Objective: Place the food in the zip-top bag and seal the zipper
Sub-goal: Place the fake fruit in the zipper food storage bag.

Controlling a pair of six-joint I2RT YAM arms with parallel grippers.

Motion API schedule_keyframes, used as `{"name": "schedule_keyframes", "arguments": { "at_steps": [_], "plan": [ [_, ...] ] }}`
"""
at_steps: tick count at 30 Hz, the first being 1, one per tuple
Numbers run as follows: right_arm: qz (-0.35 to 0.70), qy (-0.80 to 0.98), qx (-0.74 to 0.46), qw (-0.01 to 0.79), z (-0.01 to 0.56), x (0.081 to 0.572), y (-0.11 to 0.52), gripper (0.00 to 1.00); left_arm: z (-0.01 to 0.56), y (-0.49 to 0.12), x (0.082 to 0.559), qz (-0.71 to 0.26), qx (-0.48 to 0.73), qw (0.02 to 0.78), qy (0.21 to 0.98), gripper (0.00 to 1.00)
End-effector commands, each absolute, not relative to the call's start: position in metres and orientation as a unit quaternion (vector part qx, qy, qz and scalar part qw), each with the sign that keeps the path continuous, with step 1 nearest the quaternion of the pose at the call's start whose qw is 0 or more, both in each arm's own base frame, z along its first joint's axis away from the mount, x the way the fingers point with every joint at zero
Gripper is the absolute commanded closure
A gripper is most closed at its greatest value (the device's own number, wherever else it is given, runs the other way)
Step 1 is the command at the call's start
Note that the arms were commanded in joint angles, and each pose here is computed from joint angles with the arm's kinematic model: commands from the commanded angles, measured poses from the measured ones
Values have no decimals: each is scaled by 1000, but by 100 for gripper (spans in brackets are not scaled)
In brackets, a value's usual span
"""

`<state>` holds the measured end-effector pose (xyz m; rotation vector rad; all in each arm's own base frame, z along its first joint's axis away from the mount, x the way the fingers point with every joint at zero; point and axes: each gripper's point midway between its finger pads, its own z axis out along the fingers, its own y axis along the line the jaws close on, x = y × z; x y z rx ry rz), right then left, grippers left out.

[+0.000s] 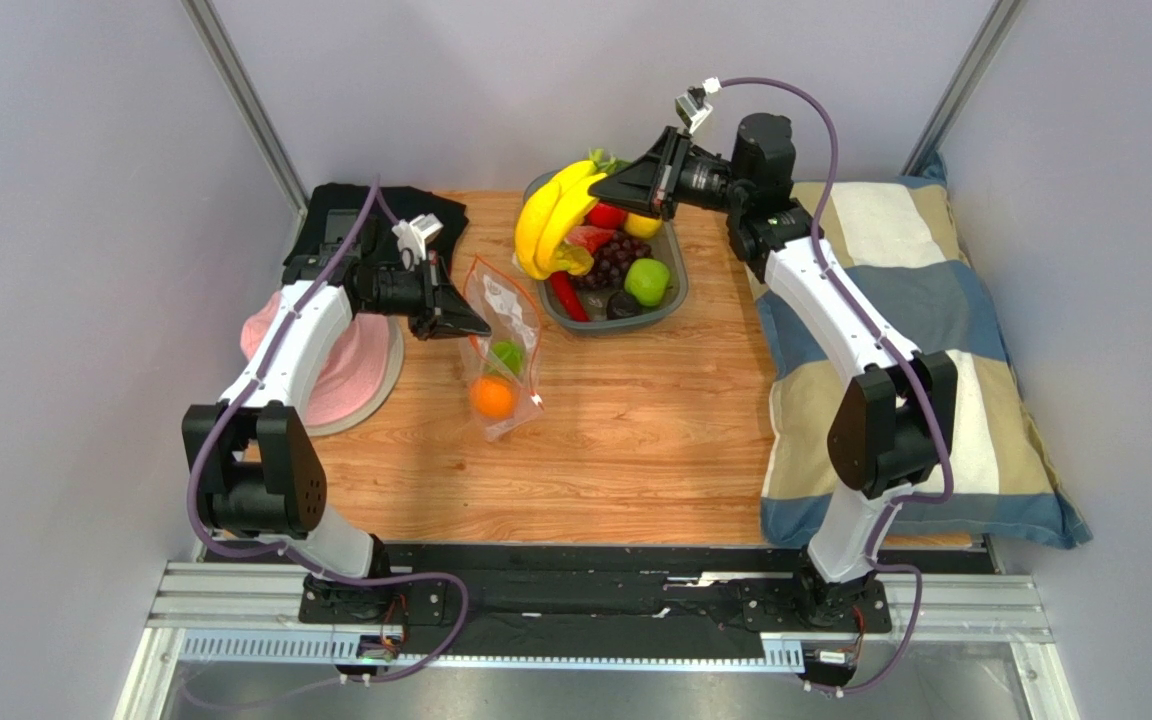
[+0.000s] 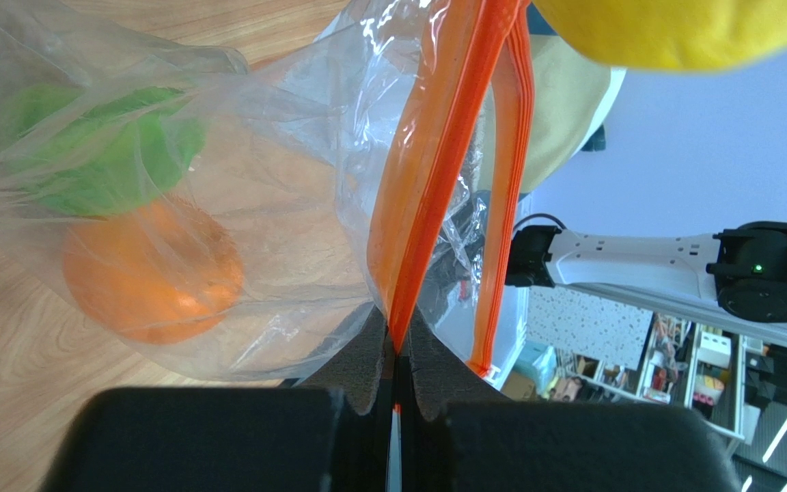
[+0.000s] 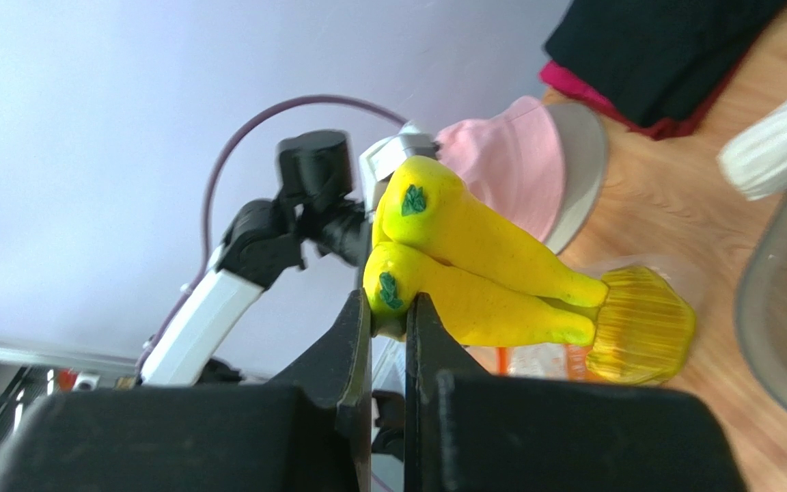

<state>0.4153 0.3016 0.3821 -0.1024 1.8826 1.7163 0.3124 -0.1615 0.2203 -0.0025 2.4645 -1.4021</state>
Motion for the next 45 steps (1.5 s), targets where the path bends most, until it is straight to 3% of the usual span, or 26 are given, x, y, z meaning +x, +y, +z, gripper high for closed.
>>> {"name": "schedule_keyframes", "arguments": {
  "at_steps": [1, 14, 21, 33, 39, 45],
  "plan": [
    [698, 649, -129, 274, 430, 355, 315, 100, 240, -166, 315, -508, 39, 179, 842, 100],
    [720, 594, -319, 167, 415, 266, 357, 100, 250, -172, 295, -546, 73, 174, 816, 100],
    [714, 586, -359, 138, 397, 278, 362, 100, 262, -175, 279, -571, 104, 174, 796, 100],
    [715, 629, -300, 47, 358, 289, 365, 100, 260, -175, 263, -581, 136, 174, 784, 100],
    [729, 612, -292, 91, 390, 298, 366, 100, 257, -175, 260, -580, 142, 169, 784, 100],
    [732, 634, -204, 146, 399, 324, 365, 100, 261, -177, 262, -590, 126, 166, 780, 100]
  ]
}}
